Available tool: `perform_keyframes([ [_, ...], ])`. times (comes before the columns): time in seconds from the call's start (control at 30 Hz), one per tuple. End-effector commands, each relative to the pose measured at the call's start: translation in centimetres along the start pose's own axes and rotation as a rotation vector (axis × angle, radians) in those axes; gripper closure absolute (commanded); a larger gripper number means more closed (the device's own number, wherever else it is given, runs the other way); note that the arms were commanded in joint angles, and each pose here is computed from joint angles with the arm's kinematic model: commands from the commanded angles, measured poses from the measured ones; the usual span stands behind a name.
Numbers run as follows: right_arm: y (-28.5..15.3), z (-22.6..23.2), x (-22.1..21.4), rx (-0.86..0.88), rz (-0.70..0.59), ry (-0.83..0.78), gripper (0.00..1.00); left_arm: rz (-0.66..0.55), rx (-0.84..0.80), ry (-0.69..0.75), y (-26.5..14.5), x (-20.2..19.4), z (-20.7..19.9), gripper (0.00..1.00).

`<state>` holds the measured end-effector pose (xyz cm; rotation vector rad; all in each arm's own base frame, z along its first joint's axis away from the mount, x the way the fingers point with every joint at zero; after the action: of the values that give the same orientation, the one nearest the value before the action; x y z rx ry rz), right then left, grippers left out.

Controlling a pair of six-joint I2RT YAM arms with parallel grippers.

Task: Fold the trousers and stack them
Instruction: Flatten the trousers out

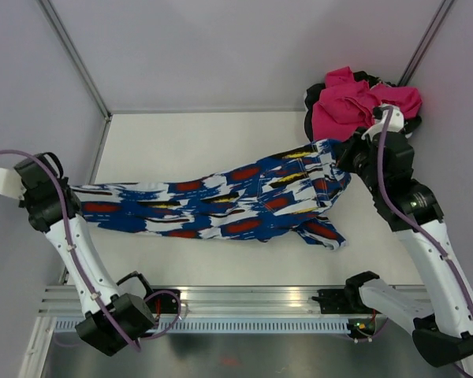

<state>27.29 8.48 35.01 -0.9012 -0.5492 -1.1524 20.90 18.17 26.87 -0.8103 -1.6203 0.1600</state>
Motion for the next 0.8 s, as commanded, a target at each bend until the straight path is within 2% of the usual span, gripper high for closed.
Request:
perform_keyframes([
  [0.0,-4.2,0.9,7.0,-0.028,-0.243,-0.030,1.00,-0.146,-0.210,0.112,-4.2,6.3,-3.4,0.98],
  [0.1,-5.0,1.2,8.2,-0.044,-0.270,-0.034,1.00,-0.196,-0.434,0.149,-7.2,8.4,-6.6,0.98],
  [0.2,-4.7,0.5,8.2,-0.093,-0.262,-0.054,1.00,-0.221,-0.550,0.171,-8.8,9.5,-8.2,0.98],
  [0.4,-5.2,0.1,11.3,-0.178,-0.398,-0.077,1.00,-0.169,-0.633,0.156,-8.3,8.3,-9.5,0.98],
  [0.43,-4.6,-0.5,11.1,-0.243,-0.370,-0.082,1.00,-0.155,-0.642,0.143,-8.3,8.0,-9.6,0.98],
  [0.47,-6.2,0.6,13.0,-0.224,-0.406,-0.057,1.00,-0.146,-0.646,0.141,-8.2,7.6,-9.6,0.98],
  [0.53,-7.0,0.5,13.3,-0.258,-0.380,-0.061,1.00,-0.124,-0.648,0.146,-7.9,6.7,-9.4,0.98],
  [0.6,-9.5,1.1,14.7,-0.233,-0.413,-0.026,1.00,-0.113,-0.645,0.154,-7.6,6.1,-9.2,0.98],
  [0.7,-13.4,0.6,13.1,-0.194,-0.331,0.044,1.00,-0.089,-0.684,0.187,-8.1,5.4,-9.7,0.98],
  [0.77,-14.6,-1.4,10.2,-0.246,-0.233,0.057,1.00,-0.088,-0.695,0.218,-8.4,4.9,-9.9,0.98],
])
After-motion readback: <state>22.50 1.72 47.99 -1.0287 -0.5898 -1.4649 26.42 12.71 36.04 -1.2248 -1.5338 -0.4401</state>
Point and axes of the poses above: each gripper's point midway between its finger pads, its own y axis out along the fingers, its own z axis along the line the jaws close on, x = y × z, the point moved 3 cm from there along -y, back along the fingers, and after that the axes turned 14 degrees about y, right-handed, at the moved point
